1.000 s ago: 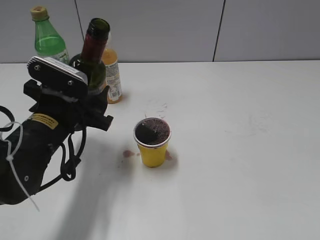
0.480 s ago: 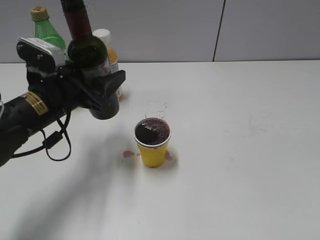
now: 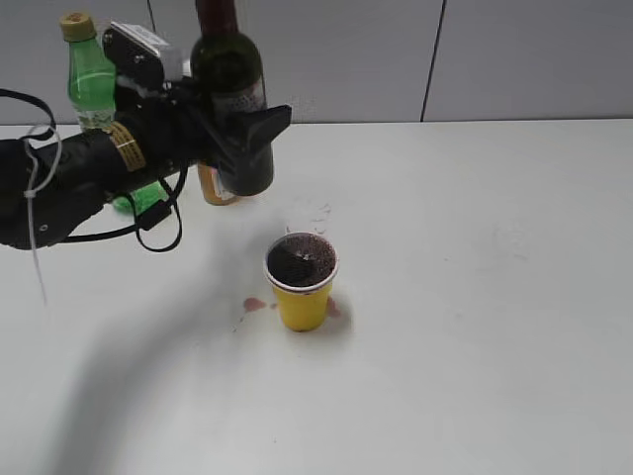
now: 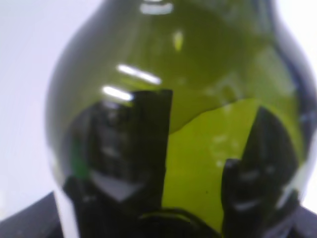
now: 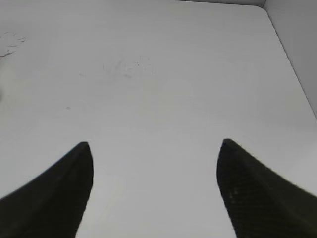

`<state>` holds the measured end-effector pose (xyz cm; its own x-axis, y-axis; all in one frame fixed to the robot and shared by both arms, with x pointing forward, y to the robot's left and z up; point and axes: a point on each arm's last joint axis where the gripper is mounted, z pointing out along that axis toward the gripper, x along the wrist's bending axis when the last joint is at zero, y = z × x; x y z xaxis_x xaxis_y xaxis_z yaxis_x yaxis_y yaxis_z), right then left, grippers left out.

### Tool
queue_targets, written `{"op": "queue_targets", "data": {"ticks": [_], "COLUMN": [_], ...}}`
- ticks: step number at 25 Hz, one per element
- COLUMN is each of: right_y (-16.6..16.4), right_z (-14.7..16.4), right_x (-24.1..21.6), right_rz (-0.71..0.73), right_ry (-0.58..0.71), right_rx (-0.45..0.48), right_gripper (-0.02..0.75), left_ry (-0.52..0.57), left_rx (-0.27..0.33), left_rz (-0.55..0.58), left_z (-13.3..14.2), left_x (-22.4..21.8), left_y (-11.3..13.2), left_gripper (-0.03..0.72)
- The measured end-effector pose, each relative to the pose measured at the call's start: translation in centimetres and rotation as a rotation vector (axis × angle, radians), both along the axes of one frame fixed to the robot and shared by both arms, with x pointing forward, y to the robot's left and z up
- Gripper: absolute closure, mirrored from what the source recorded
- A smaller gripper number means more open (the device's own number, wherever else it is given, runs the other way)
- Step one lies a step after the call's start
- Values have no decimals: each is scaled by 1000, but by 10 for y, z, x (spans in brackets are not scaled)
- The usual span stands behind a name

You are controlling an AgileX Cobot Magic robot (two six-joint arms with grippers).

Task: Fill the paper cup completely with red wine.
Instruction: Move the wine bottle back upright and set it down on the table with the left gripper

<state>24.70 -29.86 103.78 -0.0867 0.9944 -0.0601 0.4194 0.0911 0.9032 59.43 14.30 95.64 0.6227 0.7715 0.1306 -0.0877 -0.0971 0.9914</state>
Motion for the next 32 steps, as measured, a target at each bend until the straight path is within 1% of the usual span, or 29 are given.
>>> {"op": "queue_targets", "data": {"ticks": [3, 11, 20, 25, 32], "right_y": [0, 0, 0, 0, 0], "right_z": [0, 0, 0, 0, 0], "right_x": [0, 0, 0, 0, 0], "right_rz": [0, 0, 0, 0, 0], "right_ry": [0, 0, 0, 0, 0], "right_rx": [0, 0, 0, 0, 0], "right_gripper": [148, 148, 148, 148, 148], "left_ry": [8, 49, 50, 103, 133], "left_rx": [0, 20, 21, 39, 33], "left_rz": [-11, -37, -59, -53, -27], "left_z": [-6, -34, -48, -70, -81], "left_x": [7, 21, 34, 34, 35], "left_y": [-6, -19, -34, -35, -33], "left_gripper": [135, 135, 135, 135, 135]}}
